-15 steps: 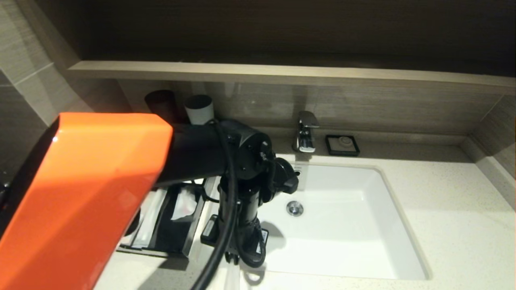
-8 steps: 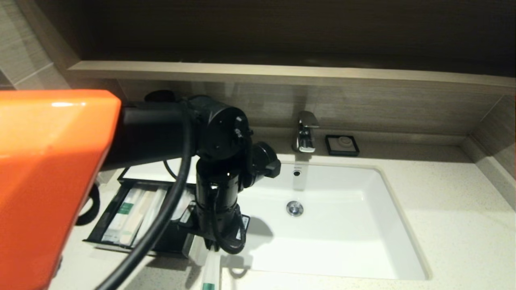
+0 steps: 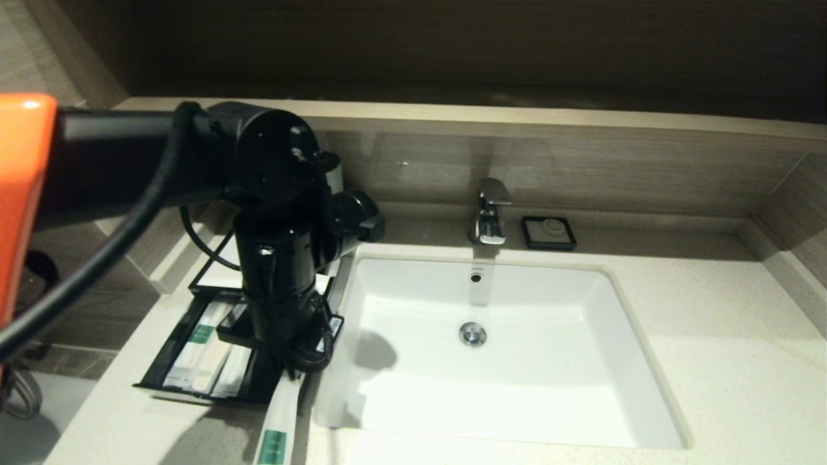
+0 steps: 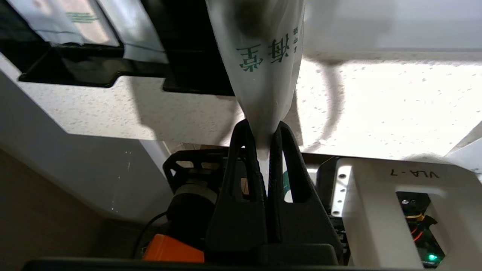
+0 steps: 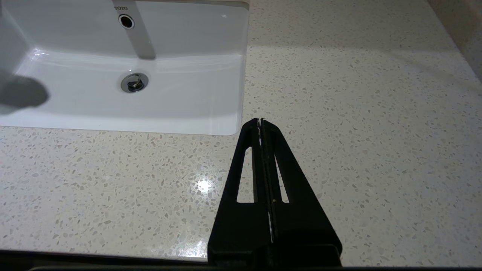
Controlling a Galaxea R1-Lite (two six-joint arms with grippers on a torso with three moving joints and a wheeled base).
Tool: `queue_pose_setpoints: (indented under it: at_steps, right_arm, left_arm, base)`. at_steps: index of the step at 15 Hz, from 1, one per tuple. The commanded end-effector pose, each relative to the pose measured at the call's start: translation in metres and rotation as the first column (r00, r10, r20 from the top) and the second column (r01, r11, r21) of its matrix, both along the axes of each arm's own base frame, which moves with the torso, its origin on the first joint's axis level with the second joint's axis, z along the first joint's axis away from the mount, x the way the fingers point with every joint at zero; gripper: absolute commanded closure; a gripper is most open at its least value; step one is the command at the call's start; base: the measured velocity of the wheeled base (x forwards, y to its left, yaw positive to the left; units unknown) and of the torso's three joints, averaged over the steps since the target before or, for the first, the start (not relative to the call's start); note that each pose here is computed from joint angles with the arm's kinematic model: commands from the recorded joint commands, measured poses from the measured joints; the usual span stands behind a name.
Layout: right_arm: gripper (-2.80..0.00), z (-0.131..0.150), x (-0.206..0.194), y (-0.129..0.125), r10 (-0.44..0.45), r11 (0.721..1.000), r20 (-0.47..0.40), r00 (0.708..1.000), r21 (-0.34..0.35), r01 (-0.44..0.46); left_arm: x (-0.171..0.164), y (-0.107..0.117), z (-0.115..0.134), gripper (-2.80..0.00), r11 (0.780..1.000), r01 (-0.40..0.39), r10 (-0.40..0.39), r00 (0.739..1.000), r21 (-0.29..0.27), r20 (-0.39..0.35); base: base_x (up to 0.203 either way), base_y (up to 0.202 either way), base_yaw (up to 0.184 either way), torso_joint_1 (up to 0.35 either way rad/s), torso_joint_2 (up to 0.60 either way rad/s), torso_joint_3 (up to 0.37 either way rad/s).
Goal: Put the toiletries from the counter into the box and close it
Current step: Place the bathroom toiletry into the drawer
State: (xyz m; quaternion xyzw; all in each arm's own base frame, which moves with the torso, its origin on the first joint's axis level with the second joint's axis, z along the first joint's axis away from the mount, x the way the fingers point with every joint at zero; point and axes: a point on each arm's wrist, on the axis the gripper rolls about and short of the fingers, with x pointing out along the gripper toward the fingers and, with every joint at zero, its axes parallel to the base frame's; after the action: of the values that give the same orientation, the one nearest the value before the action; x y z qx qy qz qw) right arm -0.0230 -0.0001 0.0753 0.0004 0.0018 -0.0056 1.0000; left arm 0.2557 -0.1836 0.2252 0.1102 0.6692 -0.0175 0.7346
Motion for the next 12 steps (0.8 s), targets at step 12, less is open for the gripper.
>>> queue_pose_setpoints:
  at_steps: [12]
  right_arm:
    - [0.0,0.0,0.0,0.0,0.0,1.0,0.001,1.0,0.001,0.0]
  left_arm:
    - [0.022,0.073,0.011,0.0,0.994,-0.105,0.106,0.993,0.023,-0.051]
  base:
    - [0.0,0.0,0.0,0.0,0.0,0.0]
